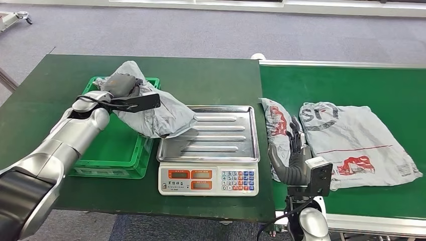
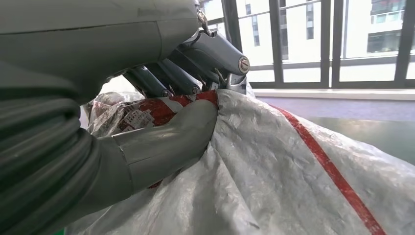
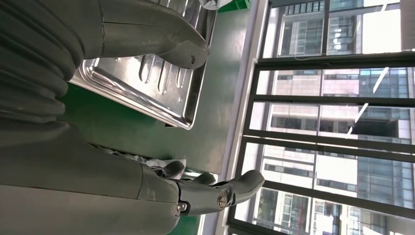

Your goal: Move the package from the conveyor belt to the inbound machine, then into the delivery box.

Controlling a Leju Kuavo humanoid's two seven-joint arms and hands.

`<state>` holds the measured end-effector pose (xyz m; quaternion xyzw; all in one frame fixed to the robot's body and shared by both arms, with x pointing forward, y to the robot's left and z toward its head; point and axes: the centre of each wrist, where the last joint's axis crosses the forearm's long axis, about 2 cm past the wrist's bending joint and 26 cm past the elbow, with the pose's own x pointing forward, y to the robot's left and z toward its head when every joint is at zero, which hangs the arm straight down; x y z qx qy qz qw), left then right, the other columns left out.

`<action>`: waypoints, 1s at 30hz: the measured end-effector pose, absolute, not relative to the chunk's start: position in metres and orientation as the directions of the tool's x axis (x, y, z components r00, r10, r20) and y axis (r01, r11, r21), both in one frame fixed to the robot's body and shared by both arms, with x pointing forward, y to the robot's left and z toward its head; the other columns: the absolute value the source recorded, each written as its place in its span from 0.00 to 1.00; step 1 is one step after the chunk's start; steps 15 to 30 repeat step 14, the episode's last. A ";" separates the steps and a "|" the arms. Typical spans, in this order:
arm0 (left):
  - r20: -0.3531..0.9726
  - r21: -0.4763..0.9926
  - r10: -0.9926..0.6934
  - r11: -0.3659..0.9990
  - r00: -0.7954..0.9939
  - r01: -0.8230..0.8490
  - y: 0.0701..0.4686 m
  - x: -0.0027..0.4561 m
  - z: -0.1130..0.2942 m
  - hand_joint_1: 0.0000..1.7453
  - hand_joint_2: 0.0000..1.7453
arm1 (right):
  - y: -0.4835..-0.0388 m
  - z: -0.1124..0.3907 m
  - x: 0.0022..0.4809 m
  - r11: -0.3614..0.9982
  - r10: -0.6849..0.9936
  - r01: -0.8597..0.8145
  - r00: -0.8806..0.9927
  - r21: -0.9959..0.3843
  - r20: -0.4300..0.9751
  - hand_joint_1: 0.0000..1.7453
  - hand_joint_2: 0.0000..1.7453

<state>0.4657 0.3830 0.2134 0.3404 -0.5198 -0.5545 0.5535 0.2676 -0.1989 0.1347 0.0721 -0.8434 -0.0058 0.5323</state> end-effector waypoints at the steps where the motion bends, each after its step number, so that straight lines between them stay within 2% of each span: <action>1: 0.200 0.953 -0.968 0.157 -0.149 0.258 0.384 0.466 0.214 1.00 1.00 | -0.199 0.135 0.268 0.990 -0.128 -0.116 -0.423 0.087 0.897 0.00 1.00; 30: 0.216 0.952 -0.968 0.180 -0.125 0.248 0.390 0.465 0.215 1.00 1.00 | -0.199 0.135 0.268 0.990 -0.128 -0.116 -0.424 0.086 0.897 0.00 1.00</action>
